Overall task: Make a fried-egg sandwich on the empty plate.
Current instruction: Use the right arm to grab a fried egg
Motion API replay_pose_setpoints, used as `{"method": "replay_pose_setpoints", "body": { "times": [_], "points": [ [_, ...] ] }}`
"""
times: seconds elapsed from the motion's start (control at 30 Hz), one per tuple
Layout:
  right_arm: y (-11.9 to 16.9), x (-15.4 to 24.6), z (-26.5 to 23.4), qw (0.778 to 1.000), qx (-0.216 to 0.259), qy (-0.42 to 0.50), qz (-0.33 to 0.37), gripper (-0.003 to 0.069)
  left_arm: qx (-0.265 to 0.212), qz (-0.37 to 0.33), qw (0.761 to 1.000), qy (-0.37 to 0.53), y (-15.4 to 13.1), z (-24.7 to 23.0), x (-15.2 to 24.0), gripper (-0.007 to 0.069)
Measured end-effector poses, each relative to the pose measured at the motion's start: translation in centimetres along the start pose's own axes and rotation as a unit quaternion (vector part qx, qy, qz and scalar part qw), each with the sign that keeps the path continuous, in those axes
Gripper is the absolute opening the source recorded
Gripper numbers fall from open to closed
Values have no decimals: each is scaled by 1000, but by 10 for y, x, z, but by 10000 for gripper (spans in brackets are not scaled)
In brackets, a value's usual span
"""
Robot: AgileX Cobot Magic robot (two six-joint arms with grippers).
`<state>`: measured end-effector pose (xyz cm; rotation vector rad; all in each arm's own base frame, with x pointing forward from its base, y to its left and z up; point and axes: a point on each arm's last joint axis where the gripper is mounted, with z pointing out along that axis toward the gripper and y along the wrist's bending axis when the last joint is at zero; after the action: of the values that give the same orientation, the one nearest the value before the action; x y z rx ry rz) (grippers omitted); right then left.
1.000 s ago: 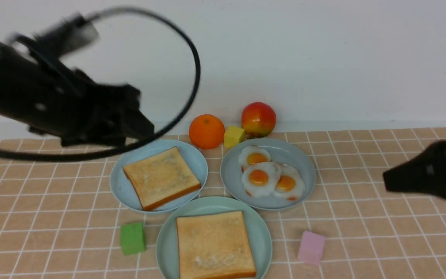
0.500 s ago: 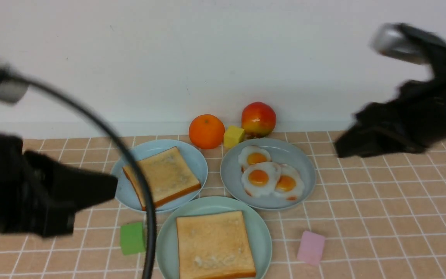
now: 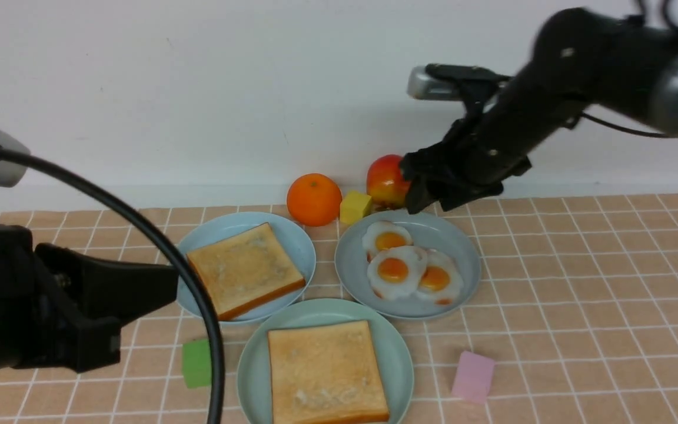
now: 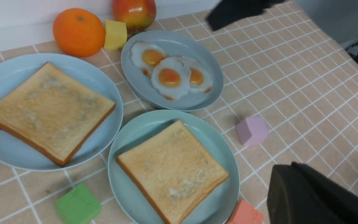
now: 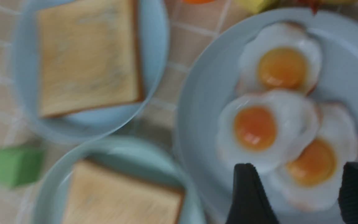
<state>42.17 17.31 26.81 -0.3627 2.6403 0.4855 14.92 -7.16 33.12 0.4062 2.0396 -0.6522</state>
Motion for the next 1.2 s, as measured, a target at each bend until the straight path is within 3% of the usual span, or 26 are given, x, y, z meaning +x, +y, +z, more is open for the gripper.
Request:
{"method": "replay_pose_setpoints", "body": {
  "times": [0.1,0.33,0.73,0.93,1.2],
  "points": [
    [-13,-7,29,999,34,25,32,400,0,-4,1000,4,1,2,0,-13],
    [-24,0,73,992,43,62,101,352,3,-9,1000,2,1,3,0,-13],
    [-30,4,91,988,47,61,137,304,69,71,995,21,-26,8,6,-13],
    [-33,8,105,985,49,71,148,301,70,86,994,24,-28,8,7,-13],
    [-33,8,106,982,46,73,167,195,67,90,993,25,-28,8,7,-13]
  ]
}}
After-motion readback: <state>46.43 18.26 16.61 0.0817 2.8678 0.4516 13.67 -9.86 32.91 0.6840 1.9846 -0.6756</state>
